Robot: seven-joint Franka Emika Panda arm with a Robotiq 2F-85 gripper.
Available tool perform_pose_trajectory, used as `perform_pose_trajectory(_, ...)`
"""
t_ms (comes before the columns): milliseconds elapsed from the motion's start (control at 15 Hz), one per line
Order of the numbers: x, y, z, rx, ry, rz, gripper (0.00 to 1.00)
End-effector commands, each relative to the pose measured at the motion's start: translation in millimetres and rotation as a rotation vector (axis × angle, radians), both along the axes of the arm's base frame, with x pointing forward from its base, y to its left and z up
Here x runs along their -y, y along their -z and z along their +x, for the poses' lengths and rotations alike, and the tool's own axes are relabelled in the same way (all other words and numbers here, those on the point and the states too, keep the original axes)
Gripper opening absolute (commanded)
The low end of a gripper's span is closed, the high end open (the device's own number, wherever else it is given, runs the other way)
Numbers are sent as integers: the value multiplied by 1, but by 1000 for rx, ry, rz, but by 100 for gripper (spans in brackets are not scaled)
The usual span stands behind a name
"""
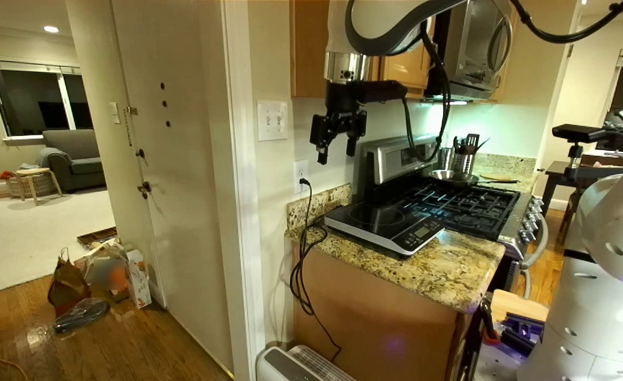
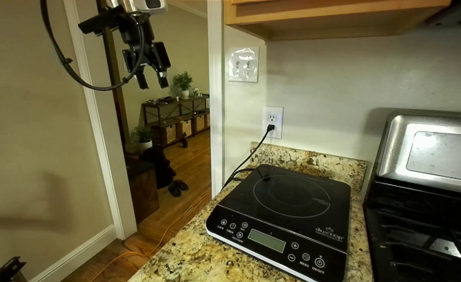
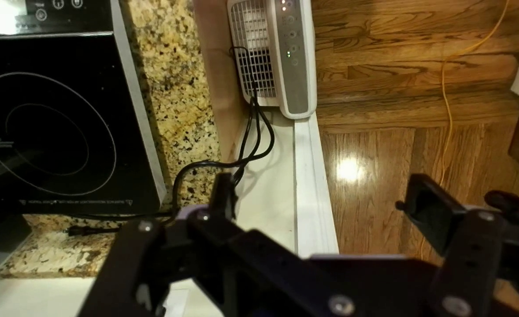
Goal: Turn off the left switch
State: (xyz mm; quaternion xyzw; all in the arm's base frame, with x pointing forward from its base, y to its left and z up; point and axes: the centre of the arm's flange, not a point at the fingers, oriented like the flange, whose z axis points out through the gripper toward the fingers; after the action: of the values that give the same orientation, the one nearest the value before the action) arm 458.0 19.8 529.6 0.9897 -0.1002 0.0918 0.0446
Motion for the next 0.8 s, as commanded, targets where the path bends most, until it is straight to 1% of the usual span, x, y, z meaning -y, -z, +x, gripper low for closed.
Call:
perform_pose_trajectory(0,12,5,20,21,172,94,100)
perform_pose_trajectory(200,26,8,33,46,292,177,100)
perform_pose_trajectory(333,36,8,45,83,371,228,100)
perform_pose_trajectory(533,41,11,84,177,482,285,100)
perform_pose_trajectory(733,43,14,112,265,551,326,100)
